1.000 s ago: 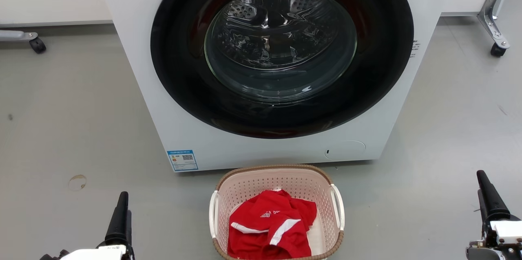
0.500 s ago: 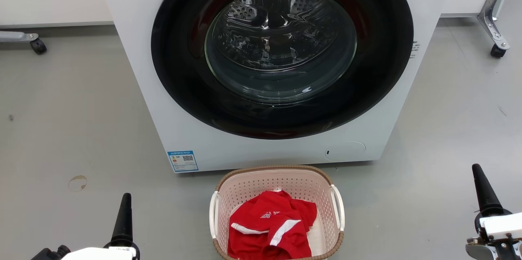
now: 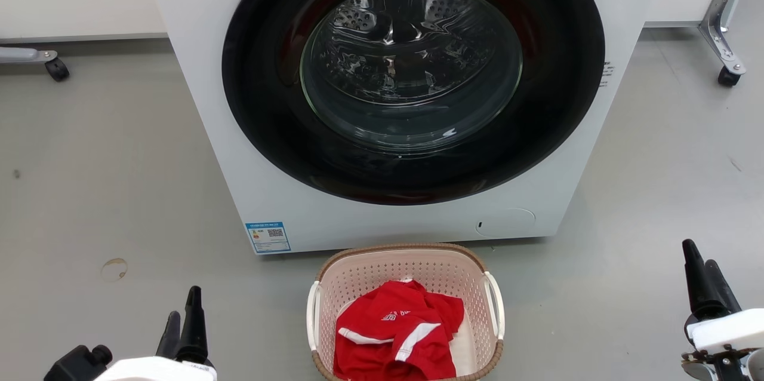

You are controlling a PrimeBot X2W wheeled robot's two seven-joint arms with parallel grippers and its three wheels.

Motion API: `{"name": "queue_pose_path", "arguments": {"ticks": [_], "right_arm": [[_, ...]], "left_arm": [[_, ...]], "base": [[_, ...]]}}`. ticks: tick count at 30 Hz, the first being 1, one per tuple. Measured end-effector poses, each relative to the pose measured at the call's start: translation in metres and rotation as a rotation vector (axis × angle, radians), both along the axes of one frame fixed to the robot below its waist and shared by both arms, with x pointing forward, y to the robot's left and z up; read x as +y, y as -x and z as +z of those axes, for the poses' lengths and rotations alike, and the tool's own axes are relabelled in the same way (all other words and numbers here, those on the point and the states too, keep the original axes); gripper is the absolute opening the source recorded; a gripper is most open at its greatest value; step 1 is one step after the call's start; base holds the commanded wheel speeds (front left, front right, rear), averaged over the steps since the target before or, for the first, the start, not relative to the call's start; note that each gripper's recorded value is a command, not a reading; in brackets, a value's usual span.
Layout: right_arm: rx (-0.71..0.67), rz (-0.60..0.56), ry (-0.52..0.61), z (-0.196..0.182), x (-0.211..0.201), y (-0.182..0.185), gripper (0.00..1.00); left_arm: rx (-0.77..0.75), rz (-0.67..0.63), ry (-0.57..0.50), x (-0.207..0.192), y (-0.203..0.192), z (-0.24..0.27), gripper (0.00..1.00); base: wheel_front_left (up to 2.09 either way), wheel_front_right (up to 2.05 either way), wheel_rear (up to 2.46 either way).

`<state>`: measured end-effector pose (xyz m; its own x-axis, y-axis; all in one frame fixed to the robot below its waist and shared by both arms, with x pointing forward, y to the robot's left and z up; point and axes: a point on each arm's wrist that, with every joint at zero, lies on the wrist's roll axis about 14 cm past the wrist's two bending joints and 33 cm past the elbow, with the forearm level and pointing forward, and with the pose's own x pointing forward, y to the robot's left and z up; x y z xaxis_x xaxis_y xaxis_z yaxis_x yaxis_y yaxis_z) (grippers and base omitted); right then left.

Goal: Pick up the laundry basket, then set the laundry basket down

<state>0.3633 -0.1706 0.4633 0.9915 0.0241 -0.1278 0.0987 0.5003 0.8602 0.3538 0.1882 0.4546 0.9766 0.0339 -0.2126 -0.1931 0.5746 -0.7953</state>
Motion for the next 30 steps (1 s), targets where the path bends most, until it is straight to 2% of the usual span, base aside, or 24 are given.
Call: {"name": "queue_pose_path", "arguments": {"ticks": [11,30], "right_arm": [[-0.042,0.027,0.149,0.009,0.004,-0.005,1.0],[-0.098,0.073,0.344,0.017,0.012,-0.005,1.0]], "left_arm": [[0.012,-0.054,-0.205,-0.003,0.0,0.002,1.0],[-0.028,-0.082,-0.433,-0.006,0.003,0.014,1.0]], "base": [[0.0,0.0,0.0],[0.0,0.0,0.0]]}}
